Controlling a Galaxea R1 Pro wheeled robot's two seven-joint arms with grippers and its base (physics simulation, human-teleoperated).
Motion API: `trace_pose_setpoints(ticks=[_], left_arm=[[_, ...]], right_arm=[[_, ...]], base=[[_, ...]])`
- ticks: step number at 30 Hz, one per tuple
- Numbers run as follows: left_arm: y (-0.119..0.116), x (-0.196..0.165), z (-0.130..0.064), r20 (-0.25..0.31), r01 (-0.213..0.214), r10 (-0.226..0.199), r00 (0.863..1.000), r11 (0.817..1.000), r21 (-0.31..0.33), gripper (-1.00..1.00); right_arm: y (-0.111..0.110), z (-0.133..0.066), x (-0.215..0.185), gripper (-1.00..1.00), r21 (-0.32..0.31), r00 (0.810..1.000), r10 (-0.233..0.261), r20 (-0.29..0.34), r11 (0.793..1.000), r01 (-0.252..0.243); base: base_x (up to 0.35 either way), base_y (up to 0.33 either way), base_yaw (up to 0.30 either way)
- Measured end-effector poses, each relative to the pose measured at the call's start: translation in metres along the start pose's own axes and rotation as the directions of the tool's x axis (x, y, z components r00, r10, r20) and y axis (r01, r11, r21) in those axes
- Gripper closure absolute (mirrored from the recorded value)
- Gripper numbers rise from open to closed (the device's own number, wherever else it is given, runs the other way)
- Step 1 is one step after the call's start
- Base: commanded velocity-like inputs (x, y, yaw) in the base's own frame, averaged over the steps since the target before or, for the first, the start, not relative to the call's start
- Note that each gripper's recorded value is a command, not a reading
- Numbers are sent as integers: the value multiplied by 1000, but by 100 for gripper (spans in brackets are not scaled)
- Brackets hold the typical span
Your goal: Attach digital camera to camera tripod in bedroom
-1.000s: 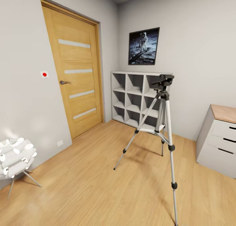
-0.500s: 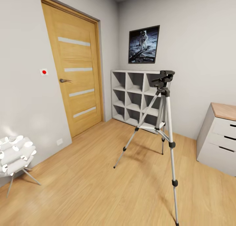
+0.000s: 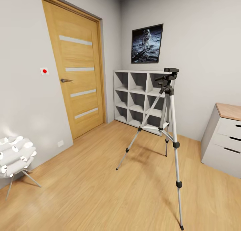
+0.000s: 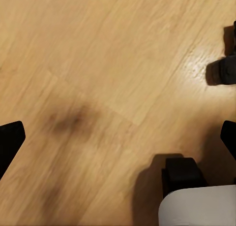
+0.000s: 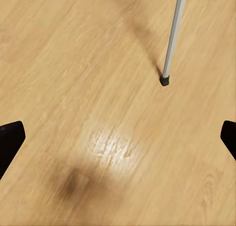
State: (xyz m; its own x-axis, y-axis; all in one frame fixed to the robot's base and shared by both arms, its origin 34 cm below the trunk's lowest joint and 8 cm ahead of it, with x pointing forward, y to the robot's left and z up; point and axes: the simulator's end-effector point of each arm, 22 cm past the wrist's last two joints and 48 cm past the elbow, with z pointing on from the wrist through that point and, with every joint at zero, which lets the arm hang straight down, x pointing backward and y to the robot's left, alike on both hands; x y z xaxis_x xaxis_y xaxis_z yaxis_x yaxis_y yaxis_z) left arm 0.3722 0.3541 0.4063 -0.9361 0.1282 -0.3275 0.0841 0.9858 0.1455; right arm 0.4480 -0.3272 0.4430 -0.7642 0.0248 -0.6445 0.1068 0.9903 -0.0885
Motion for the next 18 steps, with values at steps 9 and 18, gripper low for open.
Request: trace_pose_setpoints(ticks=[9, 18], left_arm=[[-3, 9, 16, 0, 0, 0, 1000, 1000, -1, -100], [-6, 17, 32, 1, 0, 0, 1000, 1000, -1, -100]], right_arm=[[2, 12, 14, -100, -1, 1000, -1, -1, 1000, 1], [3, 24, 29, -100, -1, 1000, -1, -1, 1000, 1]], base=[[0, 0, 0], [0, 0, 0]])
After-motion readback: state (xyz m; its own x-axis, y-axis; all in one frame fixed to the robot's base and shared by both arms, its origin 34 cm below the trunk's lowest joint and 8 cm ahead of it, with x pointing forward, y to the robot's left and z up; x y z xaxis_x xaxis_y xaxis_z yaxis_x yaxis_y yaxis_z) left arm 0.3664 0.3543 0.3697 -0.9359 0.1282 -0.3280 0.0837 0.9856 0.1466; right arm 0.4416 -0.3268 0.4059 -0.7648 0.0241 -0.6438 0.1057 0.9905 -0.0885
